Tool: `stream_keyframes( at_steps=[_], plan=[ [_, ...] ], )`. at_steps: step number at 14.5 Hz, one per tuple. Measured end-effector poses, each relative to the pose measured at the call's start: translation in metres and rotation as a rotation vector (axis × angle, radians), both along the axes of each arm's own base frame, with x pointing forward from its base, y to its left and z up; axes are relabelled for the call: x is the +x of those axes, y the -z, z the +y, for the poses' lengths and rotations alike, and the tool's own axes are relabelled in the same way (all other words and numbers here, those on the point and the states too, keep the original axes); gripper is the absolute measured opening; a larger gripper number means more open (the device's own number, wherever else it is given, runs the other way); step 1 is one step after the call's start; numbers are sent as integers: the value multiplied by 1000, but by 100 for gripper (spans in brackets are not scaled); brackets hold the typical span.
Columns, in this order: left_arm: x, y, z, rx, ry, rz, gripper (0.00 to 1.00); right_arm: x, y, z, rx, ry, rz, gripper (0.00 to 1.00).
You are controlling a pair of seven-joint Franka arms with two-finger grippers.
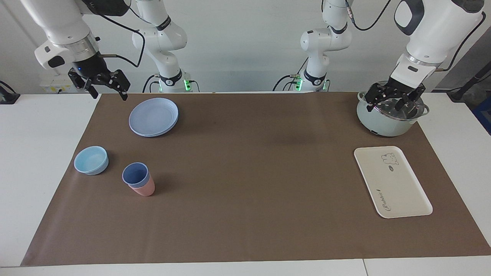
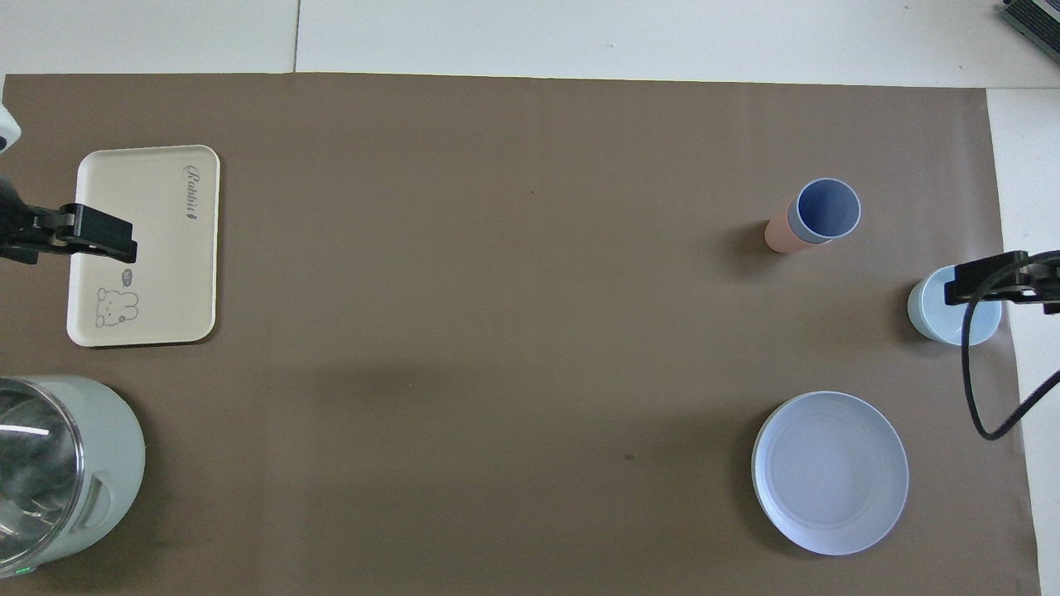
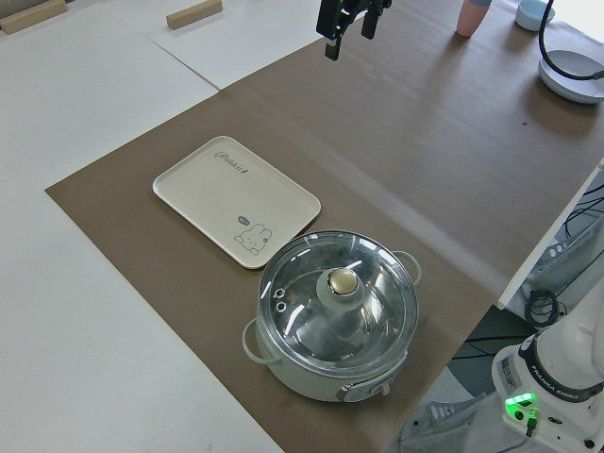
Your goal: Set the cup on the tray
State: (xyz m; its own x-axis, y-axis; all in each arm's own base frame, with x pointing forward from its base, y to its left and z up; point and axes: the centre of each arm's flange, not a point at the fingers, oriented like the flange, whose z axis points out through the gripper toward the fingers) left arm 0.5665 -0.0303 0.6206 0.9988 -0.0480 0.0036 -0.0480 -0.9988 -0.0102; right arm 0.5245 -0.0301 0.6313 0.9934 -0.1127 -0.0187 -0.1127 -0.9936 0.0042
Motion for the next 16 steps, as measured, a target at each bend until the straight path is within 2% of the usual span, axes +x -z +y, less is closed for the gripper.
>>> stream_keyframes(
  at_steps=[3,6,9,13,16],
  plan=[
    [4,-3,1,-3,-38,-35,100,0,0,0,0,0,0,100],
    [4,-3,0,-3,-42,-39,100,1,-1,0,0,-1,-11,100],
    [4,-3,-1,-3,-39,-39,100,6,5,-7,0,-139,-44,100],
    [4,-3,1,-3,-42,-37,100,11,40,-52,52,-463,-163,100],
    [4,-2,1,-3,-43,-36,100,9,73,-85,99,-631,-261,100]
  ],
)
